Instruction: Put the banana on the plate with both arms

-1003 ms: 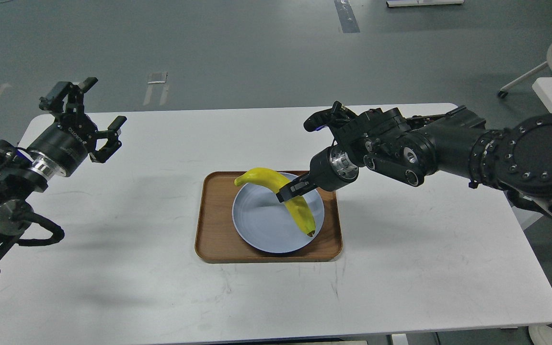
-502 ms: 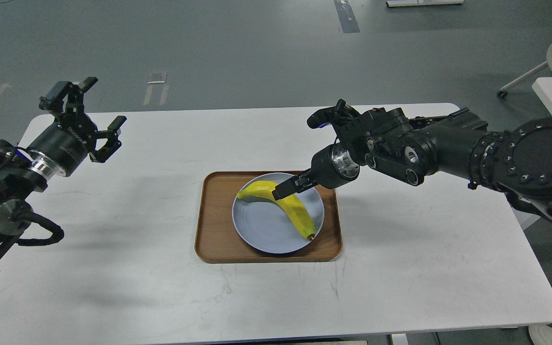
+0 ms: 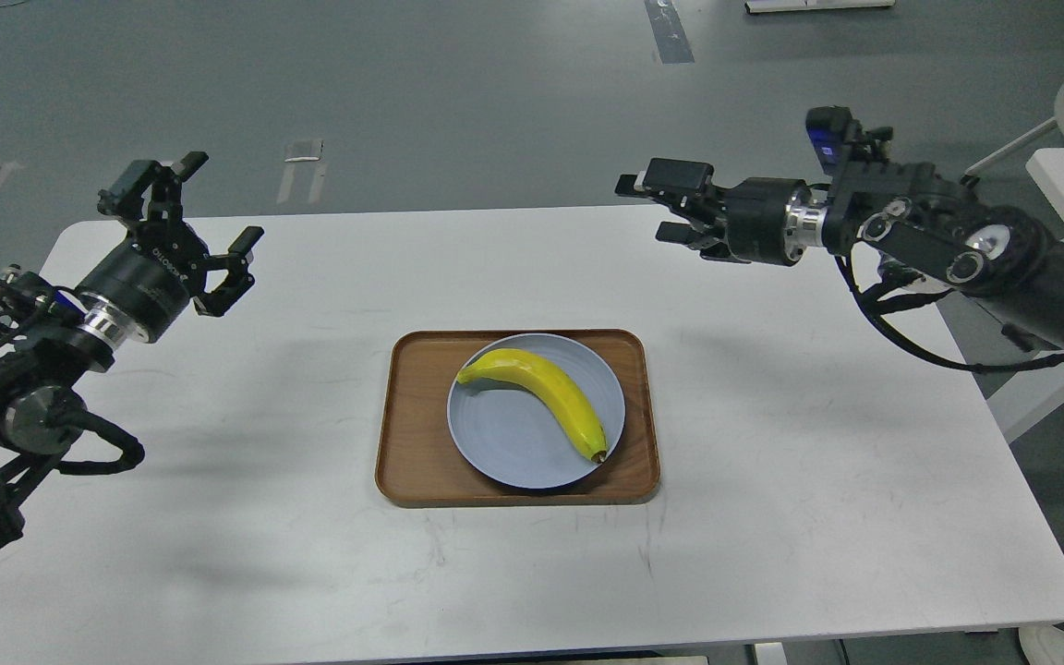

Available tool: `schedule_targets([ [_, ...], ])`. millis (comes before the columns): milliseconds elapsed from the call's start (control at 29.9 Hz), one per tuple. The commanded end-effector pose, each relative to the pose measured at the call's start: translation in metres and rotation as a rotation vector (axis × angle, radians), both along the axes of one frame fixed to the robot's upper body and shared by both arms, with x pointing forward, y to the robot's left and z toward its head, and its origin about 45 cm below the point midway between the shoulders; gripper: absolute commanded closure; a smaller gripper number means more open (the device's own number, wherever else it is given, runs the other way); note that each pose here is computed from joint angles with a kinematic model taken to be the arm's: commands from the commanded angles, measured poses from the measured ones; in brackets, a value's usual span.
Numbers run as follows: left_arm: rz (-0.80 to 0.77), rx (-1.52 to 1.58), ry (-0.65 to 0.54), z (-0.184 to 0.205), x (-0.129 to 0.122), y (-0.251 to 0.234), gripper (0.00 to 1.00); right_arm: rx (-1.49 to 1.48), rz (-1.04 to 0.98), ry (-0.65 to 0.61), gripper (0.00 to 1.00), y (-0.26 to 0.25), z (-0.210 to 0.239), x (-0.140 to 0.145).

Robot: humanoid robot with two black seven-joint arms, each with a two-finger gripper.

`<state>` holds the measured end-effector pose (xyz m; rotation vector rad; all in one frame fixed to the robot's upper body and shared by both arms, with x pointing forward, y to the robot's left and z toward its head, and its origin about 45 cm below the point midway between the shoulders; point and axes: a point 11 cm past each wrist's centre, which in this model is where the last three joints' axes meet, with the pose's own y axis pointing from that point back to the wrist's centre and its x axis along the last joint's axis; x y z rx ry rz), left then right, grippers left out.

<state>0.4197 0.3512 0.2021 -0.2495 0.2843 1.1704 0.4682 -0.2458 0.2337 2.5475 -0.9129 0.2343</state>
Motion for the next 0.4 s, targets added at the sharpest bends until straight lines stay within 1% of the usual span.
schedule_targets([
  [0,-0.017,-0.027,0.003,-0.005,0.002,-0.016,0.02,0.129,-0.122,0.039,0.0,-0.026,-0.02,-0.009],
  [100,-0.038,-0.055,0.005,-0.008,0.005,-0.034,0.01,0.148,-0.195,0.053,0.0,-0.046,-0.034,-0.012],
  [368,-0.054,-0.081,0.018,-0.018,0.011,-0.059,0.01,0.143,-0.22,0.057,0.0,-0.055,-0.038,-0.014],
])
